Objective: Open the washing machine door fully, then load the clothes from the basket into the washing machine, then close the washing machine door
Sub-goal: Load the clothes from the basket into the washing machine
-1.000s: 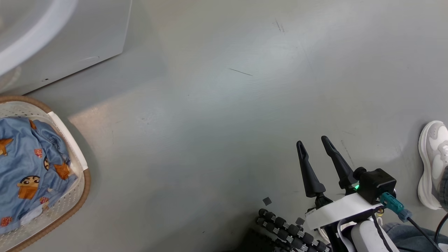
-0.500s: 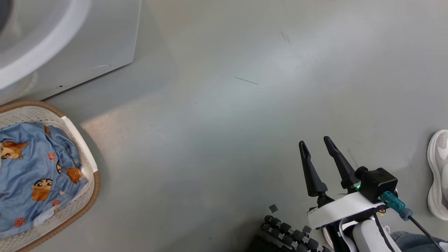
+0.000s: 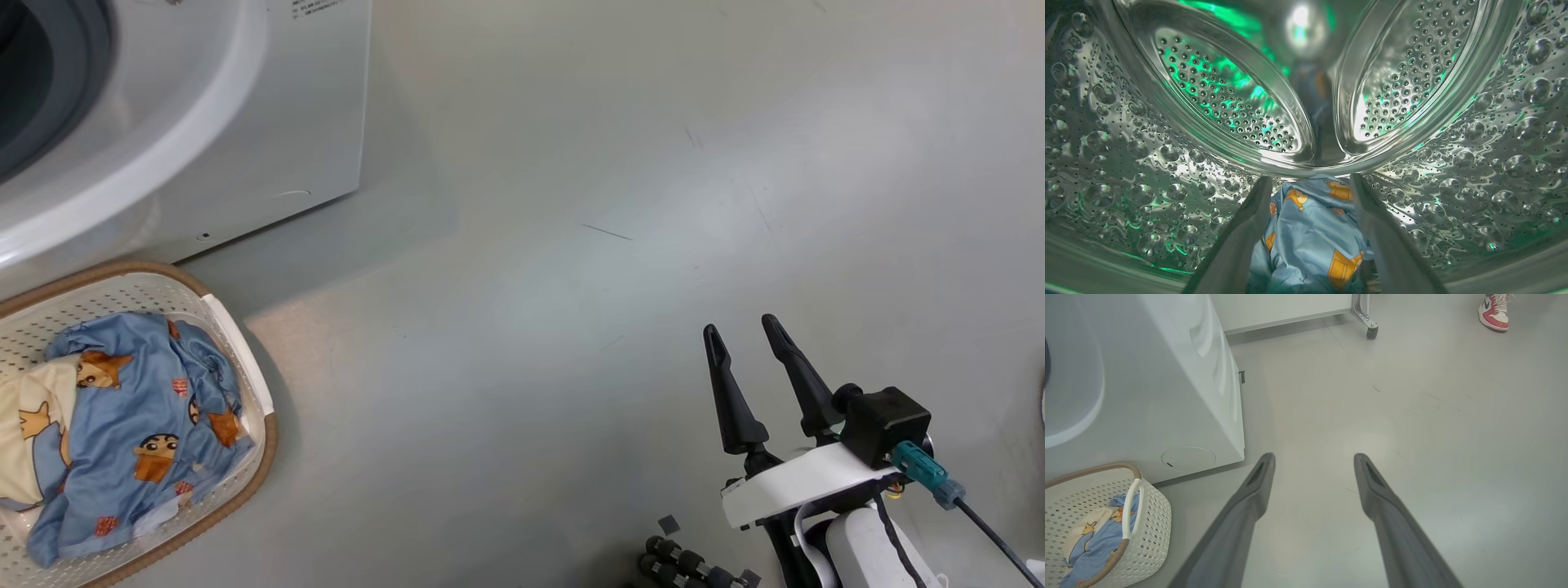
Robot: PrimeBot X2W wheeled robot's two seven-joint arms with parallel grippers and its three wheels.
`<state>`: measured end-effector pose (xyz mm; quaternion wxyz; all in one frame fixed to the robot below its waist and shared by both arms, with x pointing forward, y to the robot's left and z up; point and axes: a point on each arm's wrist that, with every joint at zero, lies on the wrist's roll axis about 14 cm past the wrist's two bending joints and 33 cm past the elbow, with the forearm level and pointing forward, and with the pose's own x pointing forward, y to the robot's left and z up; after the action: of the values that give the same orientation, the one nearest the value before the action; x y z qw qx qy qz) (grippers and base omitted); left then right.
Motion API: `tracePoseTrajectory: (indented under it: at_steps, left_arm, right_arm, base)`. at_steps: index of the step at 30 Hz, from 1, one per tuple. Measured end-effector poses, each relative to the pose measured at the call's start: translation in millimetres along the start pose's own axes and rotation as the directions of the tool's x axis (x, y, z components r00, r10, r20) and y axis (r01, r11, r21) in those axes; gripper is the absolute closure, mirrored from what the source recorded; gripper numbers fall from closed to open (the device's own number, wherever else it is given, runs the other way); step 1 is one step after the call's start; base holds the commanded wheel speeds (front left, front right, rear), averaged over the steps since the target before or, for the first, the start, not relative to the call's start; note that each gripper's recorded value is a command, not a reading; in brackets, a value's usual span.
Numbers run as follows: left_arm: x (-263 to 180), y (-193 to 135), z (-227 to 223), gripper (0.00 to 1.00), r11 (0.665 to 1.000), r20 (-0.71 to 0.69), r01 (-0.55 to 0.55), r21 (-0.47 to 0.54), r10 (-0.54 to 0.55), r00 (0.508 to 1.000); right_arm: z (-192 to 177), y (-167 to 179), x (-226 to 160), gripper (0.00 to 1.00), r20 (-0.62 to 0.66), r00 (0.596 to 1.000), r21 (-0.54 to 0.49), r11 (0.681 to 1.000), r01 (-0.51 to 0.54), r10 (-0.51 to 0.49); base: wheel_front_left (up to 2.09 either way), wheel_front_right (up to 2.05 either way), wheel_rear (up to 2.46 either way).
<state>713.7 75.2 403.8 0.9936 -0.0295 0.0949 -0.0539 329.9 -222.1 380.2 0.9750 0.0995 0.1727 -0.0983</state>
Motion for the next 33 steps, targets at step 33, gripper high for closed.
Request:
tracePoseTrajectory:
  at_steps: [33]
  left_arm:
    - [-174.3, -26.9, -21.1, 0.00, 0.985, -0.088, 0.099, -0.144, -0.113, 0.990]
  right_arm:
    - [58.5, 39.3, -1.2, 0.00, 0.191, 0.957, -0.093, 0.975, -0.202, 0.217]
  base:
    - [0.00, 0.00, 0.00]
